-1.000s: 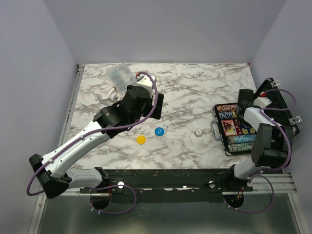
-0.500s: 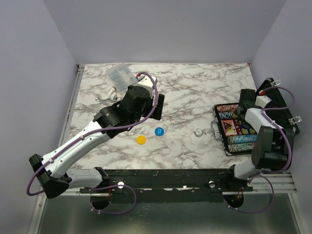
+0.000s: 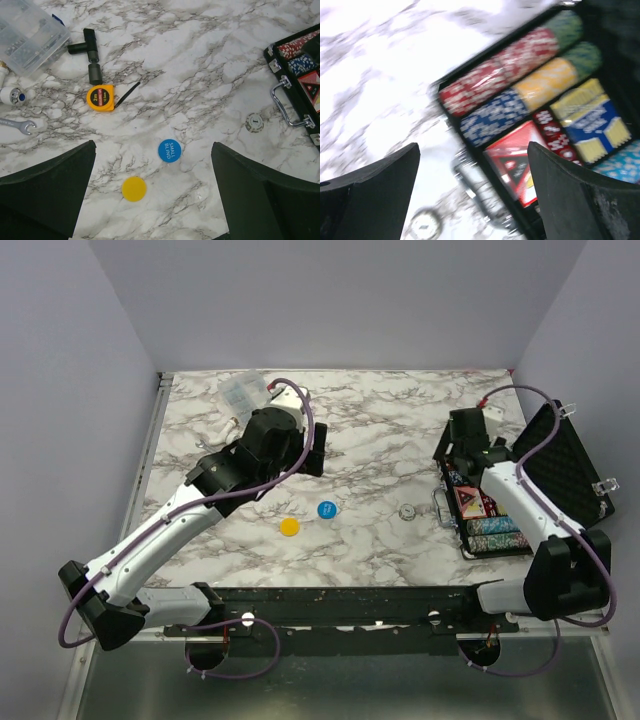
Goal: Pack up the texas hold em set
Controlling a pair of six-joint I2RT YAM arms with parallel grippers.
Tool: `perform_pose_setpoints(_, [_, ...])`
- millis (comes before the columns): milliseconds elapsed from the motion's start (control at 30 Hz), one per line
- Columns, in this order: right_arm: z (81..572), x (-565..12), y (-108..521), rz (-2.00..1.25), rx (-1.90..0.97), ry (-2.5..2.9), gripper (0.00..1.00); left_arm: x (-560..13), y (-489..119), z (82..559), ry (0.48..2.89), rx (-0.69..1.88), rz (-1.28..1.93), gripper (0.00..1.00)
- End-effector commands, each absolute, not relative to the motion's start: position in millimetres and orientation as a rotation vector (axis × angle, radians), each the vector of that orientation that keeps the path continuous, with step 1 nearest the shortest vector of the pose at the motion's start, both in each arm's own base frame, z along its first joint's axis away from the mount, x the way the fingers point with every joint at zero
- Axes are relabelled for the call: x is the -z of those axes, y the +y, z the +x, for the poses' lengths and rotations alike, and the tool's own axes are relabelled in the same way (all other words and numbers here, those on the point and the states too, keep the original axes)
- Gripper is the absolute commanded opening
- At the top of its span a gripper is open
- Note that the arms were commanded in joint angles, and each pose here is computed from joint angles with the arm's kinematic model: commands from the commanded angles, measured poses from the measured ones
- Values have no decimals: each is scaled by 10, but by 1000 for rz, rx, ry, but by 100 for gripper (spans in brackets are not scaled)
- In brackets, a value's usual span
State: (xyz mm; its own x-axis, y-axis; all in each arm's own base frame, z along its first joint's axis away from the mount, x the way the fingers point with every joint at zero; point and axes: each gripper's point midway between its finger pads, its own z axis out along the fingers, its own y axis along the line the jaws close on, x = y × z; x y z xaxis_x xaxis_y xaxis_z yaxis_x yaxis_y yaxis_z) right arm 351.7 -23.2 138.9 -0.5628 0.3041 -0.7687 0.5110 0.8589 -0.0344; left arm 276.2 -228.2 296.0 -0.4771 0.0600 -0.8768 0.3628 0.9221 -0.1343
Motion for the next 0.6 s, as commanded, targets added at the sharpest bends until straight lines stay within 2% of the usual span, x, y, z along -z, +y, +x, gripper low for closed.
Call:
perform_pose_setpoints(0, [3433,-1447,500,414,159,2304,91,-3041,-2238,2814,2019,432,255,99])
perform_pose_setpoints(200, [3252,-1210,1461,189,-12,2452,93,-3201,-2104,2931,2017,452,120,98])
perform_pose_setpoints(367, [3063,-942,2182,16,-123,2568,93,-3618,-1997,3058,1981,537,-12,99])
perform_pose_setpoints(567, [2922,-685,2714,-113,-117,2653,94,-3808,-1650,3313,1925,492,-100,99])
